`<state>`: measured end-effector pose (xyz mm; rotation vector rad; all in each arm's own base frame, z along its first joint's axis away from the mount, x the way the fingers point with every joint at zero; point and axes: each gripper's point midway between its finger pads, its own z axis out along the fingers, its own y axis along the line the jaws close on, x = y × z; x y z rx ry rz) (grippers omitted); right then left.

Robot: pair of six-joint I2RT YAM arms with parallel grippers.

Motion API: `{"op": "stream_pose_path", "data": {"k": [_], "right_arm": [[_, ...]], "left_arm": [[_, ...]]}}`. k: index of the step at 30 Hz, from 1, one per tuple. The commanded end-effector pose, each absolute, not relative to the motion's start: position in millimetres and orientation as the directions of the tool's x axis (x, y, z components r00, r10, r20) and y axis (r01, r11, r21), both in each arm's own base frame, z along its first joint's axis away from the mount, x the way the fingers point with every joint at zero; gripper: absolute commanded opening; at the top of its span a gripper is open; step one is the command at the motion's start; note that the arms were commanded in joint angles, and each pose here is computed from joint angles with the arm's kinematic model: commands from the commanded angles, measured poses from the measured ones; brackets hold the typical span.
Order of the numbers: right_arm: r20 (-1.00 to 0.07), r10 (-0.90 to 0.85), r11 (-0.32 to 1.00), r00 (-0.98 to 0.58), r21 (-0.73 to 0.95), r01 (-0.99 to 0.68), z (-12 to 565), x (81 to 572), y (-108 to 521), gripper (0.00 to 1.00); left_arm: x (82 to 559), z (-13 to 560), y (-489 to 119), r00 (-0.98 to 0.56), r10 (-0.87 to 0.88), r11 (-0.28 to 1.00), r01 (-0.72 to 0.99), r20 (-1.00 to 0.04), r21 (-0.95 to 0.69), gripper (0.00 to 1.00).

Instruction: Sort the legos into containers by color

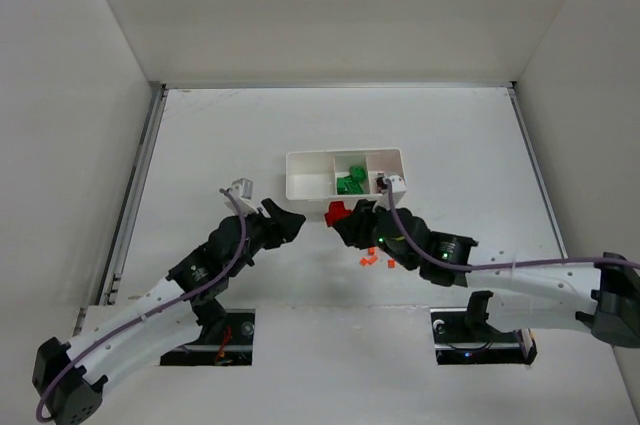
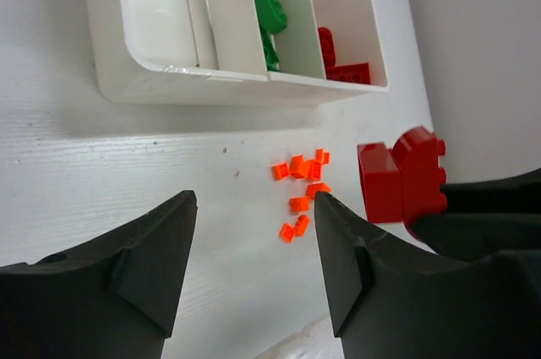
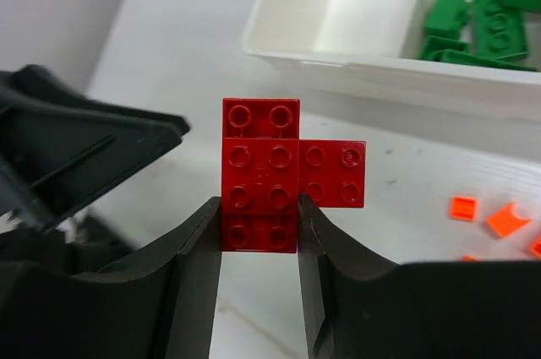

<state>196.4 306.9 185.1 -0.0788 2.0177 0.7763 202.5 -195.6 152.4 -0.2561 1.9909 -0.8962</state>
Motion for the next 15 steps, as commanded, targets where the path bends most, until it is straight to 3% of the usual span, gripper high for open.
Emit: {"op": "stream_pose_path", "data": {"k": [1, 8, 15], "right_arm": [[-0.715, 0.371, 0.622, -0.592, 0.665, -0.414, 217, 187, 318, 0.15], [-0.442, 0.616, 0.253, -0.652, 0.895, -0.368, 292, 198, 310, 0.16], [-0.21, 0.678, -0.007, -0.704, 0.956, -0.292, 326, 204, 324, 0.16]], "left_arm": [[205, 190, -199, -0.542, -0.607, 0.589, 0.184, -0.581, -0.787, 0.56], [202, 250, -195, -0.439, -0.747, 0.39, 0.318, -0.499, -0.864, 0.63], [192, 276, -212, -0.504, -0.79, 0.191, 0.34, -0.35, -0.921, 0.8]]}}
